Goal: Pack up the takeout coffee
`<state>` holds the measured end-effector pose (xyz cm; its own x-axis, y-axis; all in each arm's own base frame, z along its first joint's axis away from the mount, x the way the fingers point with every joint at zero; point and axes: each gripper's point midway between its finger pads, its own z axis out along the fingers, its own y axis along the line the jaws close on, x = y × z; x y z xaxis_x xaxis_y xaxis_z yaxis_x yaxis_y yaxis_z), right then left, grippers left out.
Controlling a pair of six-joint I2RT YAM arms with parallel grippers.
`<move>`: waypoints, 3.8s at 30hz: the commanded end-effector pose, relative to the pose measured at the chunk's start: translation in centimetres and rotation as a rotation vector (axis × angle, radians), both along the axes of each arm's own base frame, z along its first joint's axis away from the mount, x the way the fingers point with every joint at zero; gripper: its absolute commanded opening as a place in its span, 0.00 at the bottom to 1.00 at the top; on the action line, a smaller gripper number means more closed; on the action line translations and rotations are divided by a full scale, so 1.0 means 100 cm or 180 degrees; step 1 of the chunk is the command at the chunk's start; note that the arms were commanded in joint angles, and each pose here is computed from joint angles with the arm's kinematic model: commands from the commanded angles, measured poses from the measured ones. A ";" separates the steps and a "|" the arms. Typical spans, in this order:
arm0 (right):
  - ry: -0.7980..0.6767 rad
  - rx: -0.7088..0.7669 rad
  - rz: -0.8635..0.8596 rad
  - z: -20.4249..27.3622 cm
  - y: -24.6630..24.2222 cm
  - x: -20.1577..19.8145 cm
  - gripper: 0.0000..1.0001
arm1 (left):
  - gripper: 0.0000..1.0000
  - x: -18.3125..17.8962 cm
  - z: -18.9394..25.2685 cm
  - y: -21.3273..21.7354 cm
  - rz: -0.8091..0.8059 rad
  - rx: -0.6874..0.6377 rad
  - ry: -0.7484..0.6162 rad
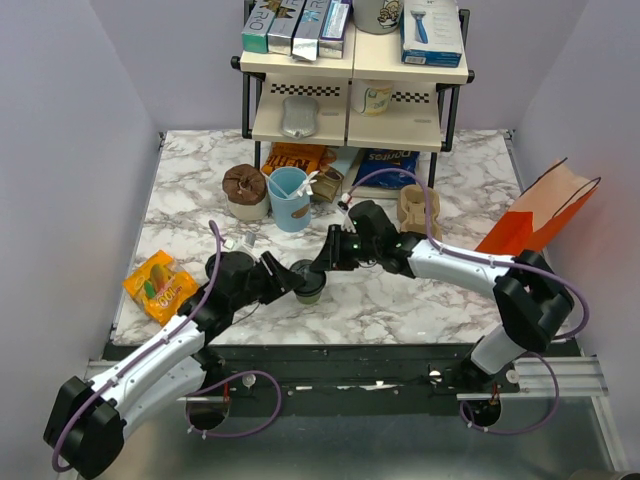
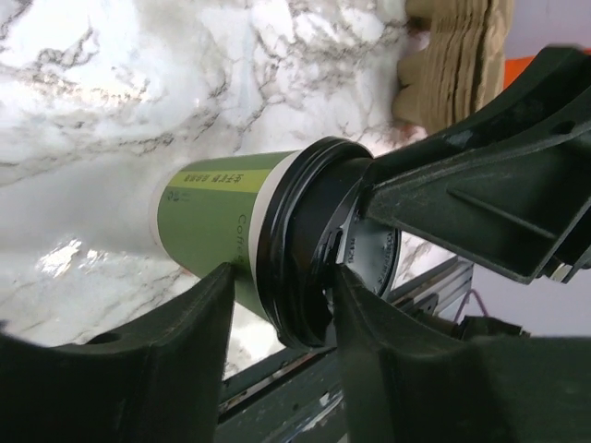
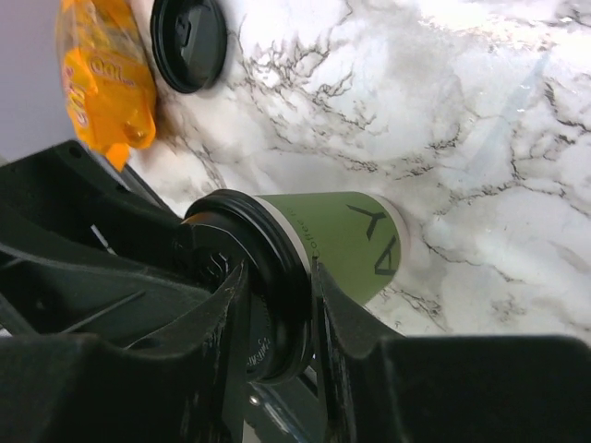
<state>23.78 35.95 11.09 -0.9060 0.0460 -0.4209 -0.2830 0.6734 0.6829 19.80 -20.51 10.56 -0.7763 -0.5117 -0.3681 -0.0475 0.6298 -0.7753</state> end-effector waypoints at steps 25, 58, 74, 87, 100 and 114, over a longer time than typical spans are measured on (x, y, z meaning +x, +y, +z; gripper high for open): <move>-0.0423 -0.0321 0.0488 0.043 -0.003 -0.004 0.86 | 0.99 0.009 0.036 0.041 0.0115 0.0850 -0.0282; 0.0617 -0.0208 -0.0047 -0.029 -0.004 -0.041 0.61 | 0.60 0.024 -0.012 0.023 -0.0063 0.0182 0.0055; 0.0564 -0.0867 -0.0291 -0.074 -0.049 -0.019 0.35 | 0.21 -0.025 -0.078 0.042 0.0133 0.0227 0.0724; -0.0190 -0.1029 0.0456 -0.028 -0.033 0.016 0.50 | 0.76 -0.022 -0.012 0.018 -0.0136 -0.0091 0.0171; -0.0300 -0.0618 0.0461 0.021 -0.012 0.018 0.77 | 0.99 -0.001 0.027 0.020 -0.0050 0.0019 -0.0164; 0.0140 -0.0070 0.0347 0.008 -0.008 -0.014 0.68 | 0.97 0.009 0.010 0.011 -0.0080 -0.0057 -0.0103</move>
<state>22.81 34.47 11.17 -0.9120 -0.1046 -0.3967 -0.3476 0.7105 0.6118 20.67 -18.76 11.42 -0.7710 -0.5087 -0.3832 -0.0401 0.6392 -0.7680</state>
